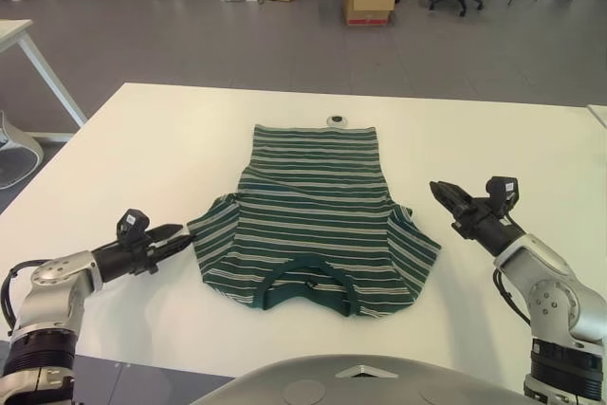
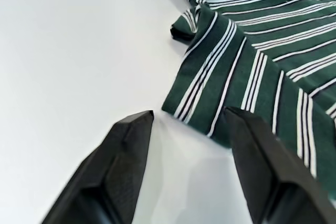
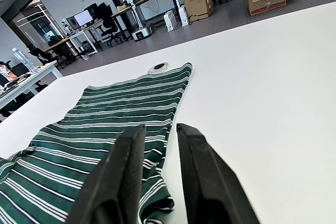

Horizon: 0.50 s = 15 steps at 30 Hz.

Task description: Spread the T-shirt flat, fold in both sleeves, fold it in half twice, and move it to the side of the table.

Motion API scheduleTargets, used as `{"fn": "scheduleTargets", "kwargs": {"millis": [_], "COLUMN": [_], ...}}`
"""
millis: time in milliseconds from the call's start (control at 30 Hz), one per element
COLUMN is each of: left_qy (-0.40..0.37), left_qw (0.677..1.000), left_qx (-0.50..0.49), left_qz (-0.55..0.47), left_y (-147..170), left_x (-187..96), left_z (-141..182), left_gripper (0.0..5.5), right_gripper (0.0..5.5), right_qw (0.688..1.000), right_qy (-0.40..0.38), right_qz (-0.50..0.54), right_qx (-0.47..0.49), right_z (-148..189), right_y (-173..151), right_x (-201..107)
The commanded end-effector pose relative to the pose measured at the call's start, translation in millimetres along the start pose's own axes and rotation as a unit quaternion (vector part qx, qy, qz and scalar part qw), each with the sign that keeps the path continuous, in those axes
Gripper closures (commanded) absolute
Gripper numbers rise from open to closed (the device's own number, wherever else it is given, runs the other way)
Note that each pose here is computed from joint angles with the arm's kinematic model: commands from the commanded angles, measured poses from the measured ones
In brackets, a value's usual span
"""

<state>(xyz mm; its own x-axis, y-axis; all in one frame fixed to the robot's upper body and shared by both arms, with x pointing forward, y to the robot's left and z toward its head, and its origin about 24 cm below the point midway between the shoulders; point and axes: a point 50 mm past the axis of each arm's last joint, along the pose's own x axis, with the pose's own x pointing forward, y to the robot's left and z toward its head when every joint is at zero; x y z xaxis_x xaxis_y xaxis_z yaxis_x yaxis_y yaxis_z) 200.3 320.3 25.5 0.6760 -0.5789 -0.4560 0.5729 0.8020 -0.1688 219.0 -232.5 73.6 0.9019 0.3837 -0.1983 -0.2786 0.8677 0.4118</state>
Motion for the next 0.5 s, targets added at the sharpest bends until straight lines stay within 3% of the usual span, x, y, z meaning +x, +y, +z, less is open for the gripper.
{"fn": "scheduleTargets", "kwargs": {"millis": [33, 367, 500], "left_qy": [0.018, 0.009, -0.006], "left_qw": [1.0, 1.0, 0.999], "left_qx": [-0.021, -0.026, -0.041], "left_qz": [-0.001, 0.009, 0.026], "left_y": [-7.3, -13.8, -13.0], "left_x": [5.1, 12.4, 11.5], "left_z": [-14.3, -13.7, -15.7], "left_gripper": [2.99, 4.19, 5.01], "right_gripper": [4.37, 4.33, 4.33], "right_qw": [1.0, 1.0, 1.0], "right_qy": [-0.001, 0.011, 0.016], "right_qz": [0.009, 0.01, 0.013], "right_qx": [-0.013, -0.017, -0.016], "right_z": [8.1, 3.5, 1.4], "right_y": [-1.2, -2.1, -1.4], "right_x": [3.7, 5.8, 6.0]}}
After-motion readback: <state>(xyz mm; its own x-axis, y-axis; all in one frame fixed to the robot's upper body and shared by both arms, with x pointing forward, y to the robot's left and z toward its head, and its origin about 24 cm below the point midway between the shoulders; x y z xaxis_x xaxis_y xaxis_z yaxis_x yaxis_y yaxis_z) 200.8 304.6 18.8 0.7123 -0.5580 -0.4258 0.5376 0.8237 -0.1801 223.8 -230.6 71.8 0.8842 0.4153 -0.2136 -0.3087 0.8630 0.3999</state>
